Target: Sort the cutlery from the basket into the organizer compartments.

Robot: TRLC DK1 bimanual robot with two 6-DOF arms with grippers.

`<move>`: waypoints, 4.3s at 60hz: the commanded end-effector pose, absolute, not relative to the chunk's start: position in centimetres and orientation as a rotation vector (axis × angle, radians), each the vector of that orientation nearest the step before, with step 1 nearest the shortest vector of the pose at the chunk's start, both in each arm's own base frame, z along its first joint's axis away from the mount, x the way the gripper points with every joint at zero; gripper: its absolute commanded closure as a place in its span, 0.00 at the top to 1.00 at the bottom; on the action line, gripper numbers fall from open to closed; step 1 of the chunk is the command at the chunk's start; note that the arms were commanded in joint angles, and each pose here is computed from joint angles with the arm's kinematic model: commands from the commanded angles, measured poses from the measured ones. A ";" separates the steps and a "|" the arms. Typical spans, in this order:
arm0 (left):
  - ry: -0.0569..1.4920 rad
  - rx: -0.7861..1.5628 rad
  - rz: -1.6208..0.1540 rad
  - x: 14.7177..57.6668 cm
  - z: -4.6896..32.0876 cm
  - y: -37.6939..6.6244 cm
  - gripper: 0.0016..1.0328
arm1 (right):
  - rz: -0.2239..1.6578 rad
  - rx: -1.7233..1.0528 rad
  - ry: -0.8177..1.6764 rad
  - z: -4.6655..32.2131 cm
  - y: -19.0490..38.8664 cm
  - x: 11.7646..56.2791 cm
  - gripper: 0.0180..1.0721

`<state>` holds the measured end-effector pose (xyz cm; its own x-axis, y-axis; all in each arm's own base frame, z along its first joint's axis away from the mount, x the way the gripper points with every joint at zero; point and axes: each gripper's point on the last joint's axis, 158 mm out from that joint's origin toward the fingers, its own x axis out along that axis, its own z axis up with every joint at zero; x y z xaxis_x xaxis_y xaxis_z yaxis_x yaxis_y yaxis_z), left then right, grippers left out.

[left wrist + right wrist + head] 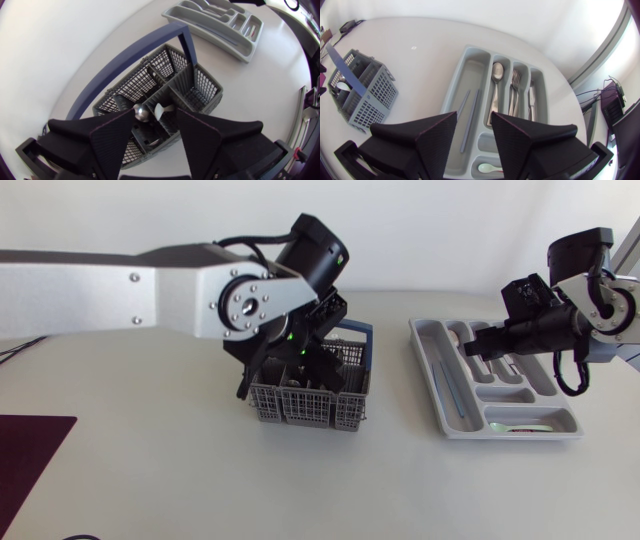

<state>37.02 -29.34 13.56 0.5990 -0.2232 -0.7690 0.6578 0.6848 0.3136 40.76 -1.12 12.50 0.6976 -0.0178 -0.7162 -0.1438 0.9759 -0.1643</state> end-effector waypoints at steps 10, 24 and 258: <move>0.870 0.543 -0.558 36.9 13.7 -30.1 0.54 | 0.122 -0.168 0.877 10.4 -1.0 37.9 0.54; 0.911 0.554 -0.546 37.2 12.4 -29.8 0.52 | 0.210 -0.167 0.890 10.2 1.7 35.8 0.54; 0.893 0.191 -0.926 29.5 19.4 -32.0 0.03 | 0.723 -0.661 0.196 17.4 21.1 23.3 0.57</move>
<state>29.23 -31.32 19.29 0.3133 -0.5918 -0.7427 0.7769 0.6095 -0.1580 23.14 20.65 18.30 0.7409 0.5573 -0.3747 -0.6703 0.5799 -0.4630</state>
